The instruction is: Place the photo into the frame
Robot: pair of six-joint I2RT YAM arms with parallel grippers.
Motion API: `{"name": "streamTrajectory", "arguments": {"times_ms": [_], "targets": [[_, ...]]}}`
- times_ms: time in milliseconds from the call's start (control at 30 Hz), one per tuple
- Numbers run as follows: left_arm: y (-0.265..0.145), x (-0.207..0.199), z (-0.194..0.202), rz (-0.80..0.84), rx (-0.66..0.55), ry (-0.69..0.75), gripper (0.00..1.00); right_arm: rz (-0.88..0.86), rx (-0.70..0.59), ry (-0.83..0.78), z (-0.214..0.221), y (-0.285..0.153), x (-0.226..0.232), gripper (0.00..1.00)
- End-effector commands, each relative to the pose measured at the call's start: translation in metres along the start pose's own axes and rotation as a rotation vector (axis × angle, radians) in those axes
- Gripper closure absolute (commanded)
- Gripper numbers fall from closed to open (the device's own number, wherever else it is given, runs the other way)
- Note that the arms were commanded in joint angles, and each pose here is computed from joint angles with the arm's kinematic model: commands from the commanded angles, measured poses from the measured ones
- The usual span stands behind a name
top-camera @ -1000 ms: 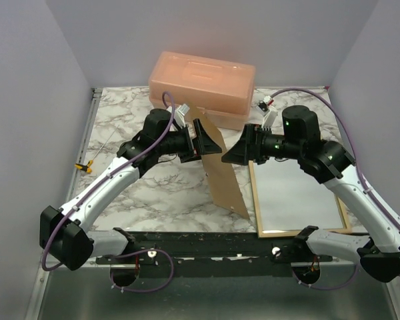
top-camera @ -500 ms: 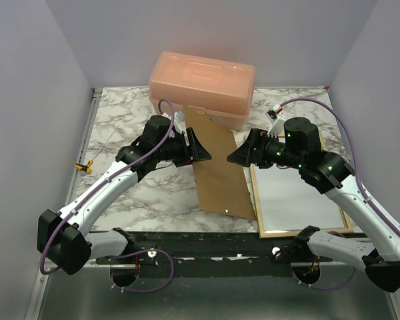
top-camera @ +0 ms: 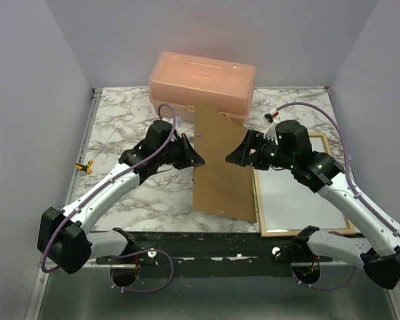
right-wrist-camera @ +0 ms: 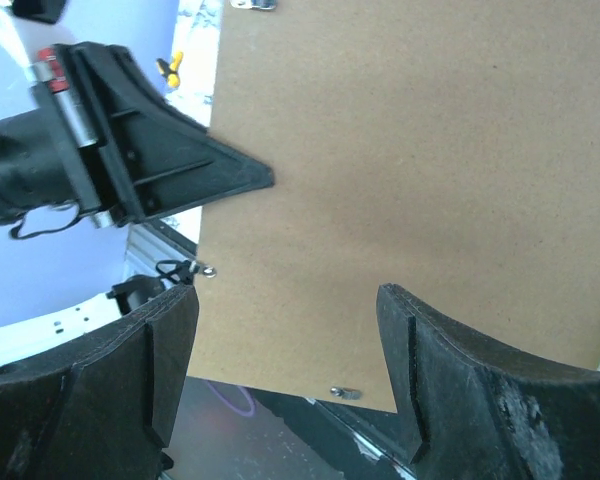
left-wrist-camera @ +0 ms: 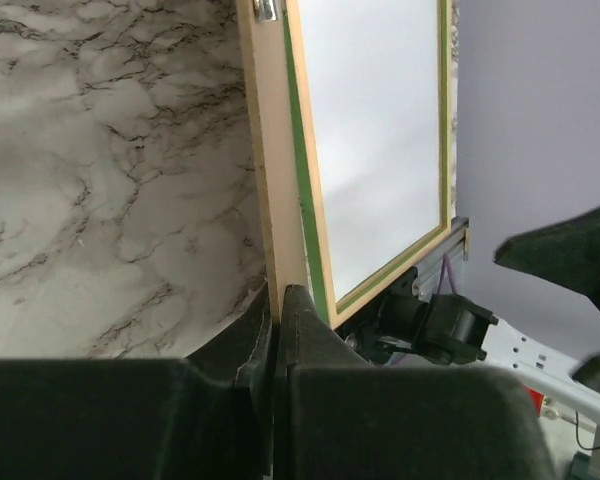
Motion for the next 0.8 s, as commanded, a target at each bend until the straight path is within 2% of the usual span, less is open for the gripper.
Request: {"name": "streamTrajectory", "arguments": {"times_ms": [0, 333, 500, 600, 767], "targets": [[-0.019, -0.007, -0.006, 0.005, -0.115, 0.06, 1.0, 0.129, 0.022, 0.021, 0.006, 0.011, -0.017, 0.21], [-0.111, -0.038, -0.014, 0.031, -0.388, 0.117, 1.0, 0.443, 0.08, 0.04, 0.03, 0.028, -0.074, 0.23], [-0.159, -0.046, -0.012, 0.043, -0.546, 0.132, 1.0, 0.621, 0.16, 0.05, 0.051, 0.04, -0.109, 0.26], [-0.178, -0.052, -0.008, 0.1, -0.593, 0.138, 1.0, 0.718, 0.229, 0.041, 0.063, 0.048, -0.126, 0.27], [-0.194, -0.066, -0.003, 0.212, -0.605, 0.166, 1.0, 0.765, 0.31, 0.04, 0.084, 0.064, -0.146, 0.32]]}}
Point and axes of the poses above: each gripper's point midway between its finger pads, its own y axis out along the fingers, its own x axis along the line the jaws close on, z = x × y, the point moved 8 cm from there along -y, back along the fingers, and after that the axes turned 3 degrees about -y, right-handed, at the moved point
